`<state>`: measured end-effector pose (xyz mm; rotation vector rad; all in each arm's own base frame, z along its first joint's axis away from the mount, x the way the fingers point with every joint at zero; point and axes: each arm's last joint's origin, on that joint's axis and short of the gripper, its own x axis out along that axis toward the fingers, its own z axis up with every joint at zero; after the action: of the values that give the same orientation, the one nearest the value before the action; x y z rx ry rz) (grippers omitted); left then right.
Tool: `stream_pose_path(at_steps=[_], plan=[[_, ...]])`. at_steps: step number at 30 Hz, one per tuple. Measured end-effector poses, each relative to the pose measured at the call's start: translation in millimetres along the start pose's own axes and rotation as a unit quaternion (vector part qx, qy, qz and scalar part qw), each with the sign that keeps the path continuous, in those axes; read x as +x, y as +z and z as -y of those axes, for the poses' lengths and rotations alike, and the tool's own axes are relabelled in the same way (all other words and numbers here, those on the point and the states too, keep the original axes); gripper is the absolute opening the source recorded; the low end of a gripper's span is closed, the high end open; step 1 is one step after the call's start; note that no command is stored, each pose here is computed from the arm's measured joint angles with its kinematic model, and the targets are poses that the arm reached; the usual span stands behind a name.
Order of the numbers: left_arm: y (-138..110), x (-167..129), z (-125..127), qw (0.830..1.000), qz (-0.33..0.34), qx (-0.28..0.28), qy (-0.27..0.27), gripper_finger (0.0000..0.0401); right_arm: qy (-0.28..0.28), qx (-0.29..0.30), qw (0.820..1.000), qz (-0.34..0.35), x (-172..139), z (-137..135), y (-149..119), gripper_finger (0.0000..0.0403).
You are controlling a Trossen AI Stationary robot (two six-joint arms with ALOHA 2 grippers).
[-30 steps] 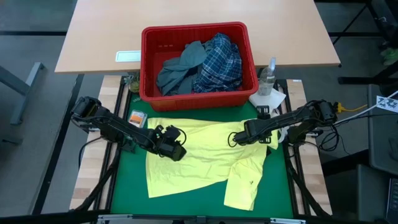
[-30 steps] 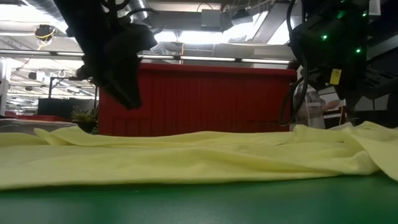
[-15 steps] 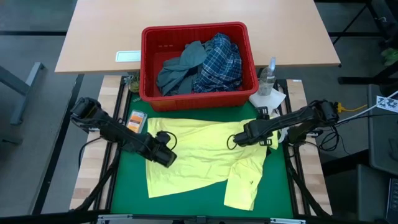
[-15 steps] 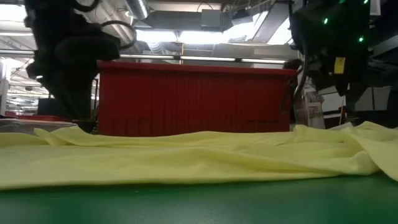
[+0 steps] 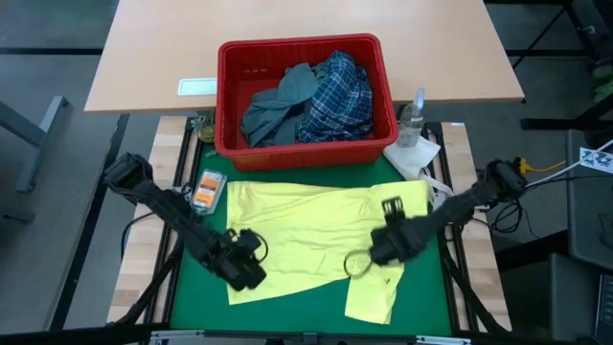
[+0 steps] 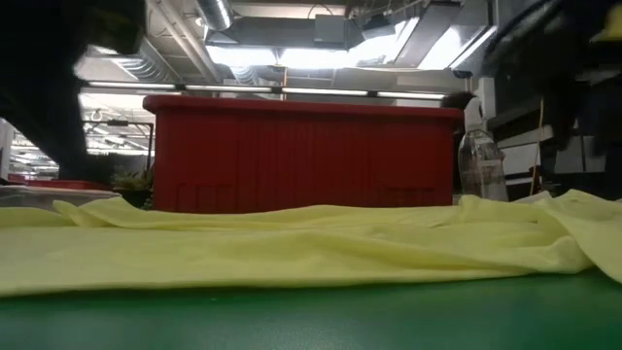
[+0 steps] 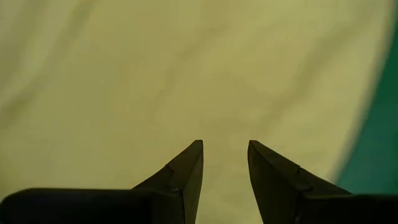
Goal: Fold Laundry from Bin
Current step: Fold the yellow shirt
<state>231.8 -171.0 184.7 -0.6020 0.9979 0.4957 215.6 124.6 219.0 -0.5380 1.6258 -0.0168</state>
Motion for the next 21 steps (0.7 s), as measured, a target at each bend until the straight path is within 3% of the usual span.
stream_pose_path(at_steps=[7,14,16,21], plan=[[-23,-12,21,0.995,0.001,0.009,-0.099,0.0121,0.072,-0.072,0.985,0.142,-19,-62,6,0.0150],[-32,-17,25,0.993,-0.002,0.017,-0.121,0.0121,0.073,-0.150,0.965,0.202,-16,-111,-15,0.0150],[-31,-17,25,0.993,0.003,0.016,-0.120,0.0121,0.060,-0.146,0.967,0.199,-7,-116,-22,0.0150],[-30,-16,24,0.993,0.036,0.013,-0.111,0.0121,0.019,-0.065,0.981,0.181,18,-112,-30,0.0150]])
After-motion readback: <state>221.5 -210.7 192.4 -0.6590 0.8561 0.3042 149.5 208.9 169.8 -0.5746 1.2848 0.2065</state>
